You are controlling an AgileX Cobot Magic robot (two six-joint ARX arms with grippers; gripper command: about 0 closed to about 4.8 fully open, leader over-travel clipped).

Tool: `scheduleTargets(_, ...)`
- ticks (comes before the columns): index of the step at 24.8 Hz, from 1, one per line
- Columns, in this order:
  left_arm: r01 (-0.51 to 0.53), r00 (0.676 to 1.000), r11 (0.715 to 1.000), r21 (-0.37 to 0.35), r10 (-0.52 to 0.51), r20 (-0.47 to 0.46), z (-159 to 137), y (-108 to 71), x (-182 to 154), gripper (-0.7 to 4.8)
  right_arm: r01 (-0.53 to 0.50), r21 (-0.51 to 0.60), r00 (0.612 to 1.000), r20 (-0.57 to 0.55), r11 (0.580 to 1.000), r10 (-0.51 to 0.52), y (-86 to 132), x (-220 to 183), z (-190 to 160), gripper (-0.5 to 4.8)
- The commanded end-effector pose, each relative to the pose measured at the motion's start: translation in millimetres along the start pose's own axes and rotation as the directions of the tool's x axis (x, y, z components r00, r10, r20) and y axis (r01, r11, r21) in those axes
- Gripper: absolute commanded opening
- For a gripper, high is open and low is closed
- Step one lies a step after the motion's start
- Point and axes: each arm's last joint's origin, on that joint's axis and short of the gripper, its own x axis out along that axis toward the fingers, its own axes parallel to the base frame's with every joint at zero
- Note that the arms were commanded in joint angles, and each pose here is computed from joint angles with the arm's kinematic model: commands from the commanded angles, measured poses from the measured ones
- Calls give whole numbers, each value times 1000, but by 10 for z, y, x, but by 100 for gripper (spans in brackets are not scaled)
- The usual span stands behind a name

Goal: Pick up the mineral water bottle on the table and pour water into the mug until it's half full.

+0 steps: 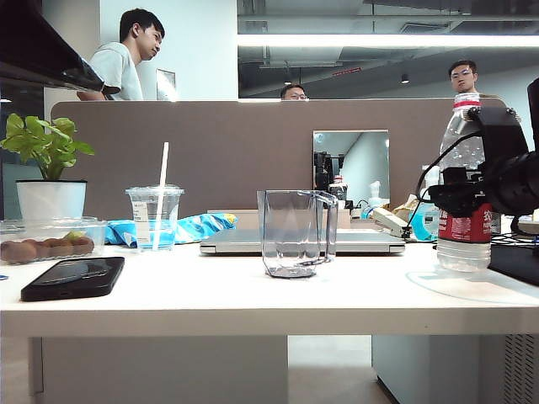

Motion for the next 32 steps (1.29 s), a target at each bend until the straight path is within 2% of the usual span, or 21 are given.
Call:
scheduleTargets(1, -6, 1000, 1000, 9, 6, 13, 24, 3, -8, -5, -18, -6, 999, 37, 1000, 18, 8, -5, 72, 229)
scheduleTargets(3, -6, 1000, 1000, 9, 6, 13, 23, 3, -7, -5, -61, -53, 996, 63, 997, 64, 38, -36, 184, 229)
scheduleTargets(4, -6, 1000, 1000, 9, 6, 13, 23, 3, -7, -5, -77, -133, 995, 58, 988, 85, 81, -83, 301, 229)
scheduleTargets(6, -6, 1000, 1000, 10, 6, 13, 24, 3, -8, -5, -116, -263, 993, 3, 958, 121, 193, -190, 526, 229)
scheduleTargets(9, -6, 1000, 1000, 9, 6, 13, 23, 3, -7, -5, -175, -381, 985, -76, 908, 157, 338, -318, 864, 229)
scheduleTargets(11, -4, 1000, 1000, 3, 4, 0, 10, 1, -8, -5, -161, -499, 986, -108, 851, 124, 490, -343, 1122, 229)
scheduleTargets(12, -2, 1000, 1000, -1, 2, -12, -2, -1, -7, -5, -168, -570, 985, -130, 805, 114, 586, -333, 1253, 229)
scheduleTargets(14, 2, 999, 1000, -13, -2, -32, -22, -4, -8, -5, -183, -660, 982, -159, 728, 103, 752, -309, 1441, 229)
scheduleTargets(16, 3, 999, 1000, -16, -4, -40, -30, -6, -9, -5, -151, -719, 987, -147, 679, 64, 852, -287, 1548, 230)
scheduleTargets(19, 5, 999, 1000, -16, -6, -39, -30, -8, -11, -5, -139, -815, 987, -159, 562, 14, 952, -262, 1580, 233)
scheduleTargets(20, 6, 999, 1000, -17, -7, -40, -30, -8, -11, -5, -150, -846, 984, -181, 512, -10, 974, -262, 1551, 233)
scheduleTargets(22, 7, 999, 1000, -17, -8, -40, -30, -9, -11, -5, -194, -867, 971, -238, 460, -39, 965, -271, 1489, 234)
scheduleTargets(25, 7, 999, 1000, -17, -8, -40, -30, -9, -11, -5, -221, -879, 961, -269, 423, -57, 954, -279, 1456, 234)
scheduleTargets(28, 7, 999, 1000, -17, -7, -40, -31, -9, -11, -5, -238, -912, 961, -271, 333, -57, 957, -264, 1442, 234)
scheduleTargets(29, 6, 999, 1000, -17, -7, -40, -31, -8, -11, -5, -242, -916, 959, -275, 319, -62, 957, -254, 1429, 234)
scheduleTargets(32, 6, 999, 1000, -16, -7, -40, -31, -8, -11, -5, -282, -930, 941, -316, 236, -119, 968, -146, 1272, 254)
